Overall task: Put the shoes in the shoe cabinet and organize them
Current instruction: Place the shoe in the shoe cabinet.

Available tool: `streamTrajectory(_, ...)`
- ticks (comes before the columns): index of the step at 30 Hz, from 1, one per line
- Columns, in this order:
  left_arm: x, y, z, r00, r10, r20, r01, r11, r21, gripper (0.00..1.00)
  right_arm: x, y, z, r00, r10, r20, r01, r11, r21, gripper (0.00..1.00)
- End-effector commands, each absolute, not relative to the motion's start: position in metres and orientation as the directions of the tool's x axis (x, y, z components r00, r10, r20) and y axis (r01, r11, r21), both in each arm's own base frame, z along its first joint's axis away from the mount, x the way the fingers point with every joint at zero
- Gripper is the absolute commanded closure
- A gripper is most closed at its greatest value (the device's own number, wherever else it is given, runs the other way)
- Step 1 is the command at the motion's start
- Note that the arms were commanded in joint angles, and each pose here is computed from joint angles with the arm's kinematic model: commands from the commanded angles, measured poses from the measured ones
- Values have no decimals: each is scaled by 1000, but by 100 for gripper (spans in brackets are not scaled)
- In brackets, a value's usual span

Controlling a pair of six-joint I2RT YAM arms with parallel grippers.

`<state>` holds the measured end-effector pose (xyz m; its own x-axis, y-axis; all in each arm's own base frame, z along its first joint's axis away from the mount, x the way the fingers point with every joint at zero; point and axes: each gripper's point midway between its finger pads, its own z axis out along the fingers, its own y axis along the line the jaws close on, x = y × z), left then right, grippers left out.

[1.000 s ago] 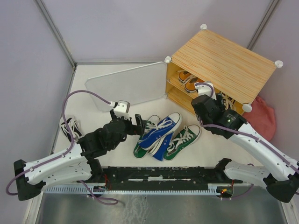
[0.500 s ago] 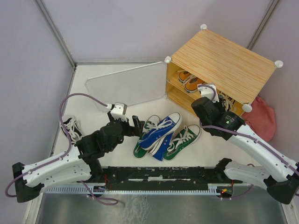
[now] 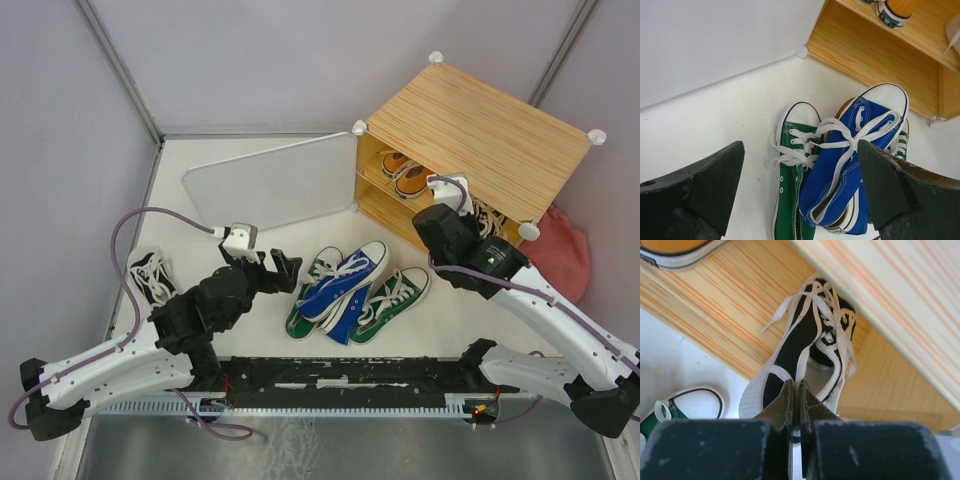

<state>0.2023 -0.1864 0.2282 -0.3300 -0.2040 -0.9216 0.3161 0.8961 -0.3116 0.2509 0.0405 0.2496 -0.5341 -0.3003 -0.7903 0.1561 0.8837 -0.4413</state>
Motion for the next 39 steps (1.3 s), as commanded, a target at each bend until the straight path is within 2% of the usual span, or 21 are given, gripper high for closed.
streamTrajectory(1,206,-177,243,-279,-270,-921,283,894,-348,1,260,32,302,-434,-297,-850,250,867,-431,98)
streamTrajectory(11,204,-172,241,-271,-279,-921,280,893,-353,1,269,16,295,-485,-402,-777,288,765,-576,98)
streamTrajectory(17,205,-170,238,-270,-273,-923,273,898,-345,1,266,22,263,-546,-398,-737,215,784,-583,98)
streamTrajectory(18,205,-171,238,-270,-275,-923,275,897,-347,1,266,22,260,-551,-390,-738,215,788,-577,95)
streamTrajectory(21,205,-172,237,-274,-272,-922,277,896,-346,1,263,18,256,-562,-377,-736,248,772,-585,61)
streamTrajectory(22,205,-172,236,-277,-272,-921,278,895,-348,1,262,15,255,-570,-374,-732,263,760,-594,54)
streamTrajectory(29,204,-171,233,-277,-271,-922,278,896,-347,1,261,18,244,-594,-344,-727,251,779,-574,42)
streamTrajectory(32,204,-169,234,-273,-271,-923,274,898,-345,1,261,21,239,-595,-327,-734,234,803,-548,42)
streamTrajectory(36,203,-167,233,-272,-277,-921,269,897,-350,1,257,22,230,-606,-305,-735,223,821,-525,50)
streamTrajectory(37,203,-166,233,-271,-281,-921,267,897,-352,1,256,22,227,-610,-301,-733,224,822,-524,54)
streamTrajectory(39,203,-165,232,-271,-283,-920,264,897,-354,1,254,17,225,-615,-296,-731,243,810,-533,69)
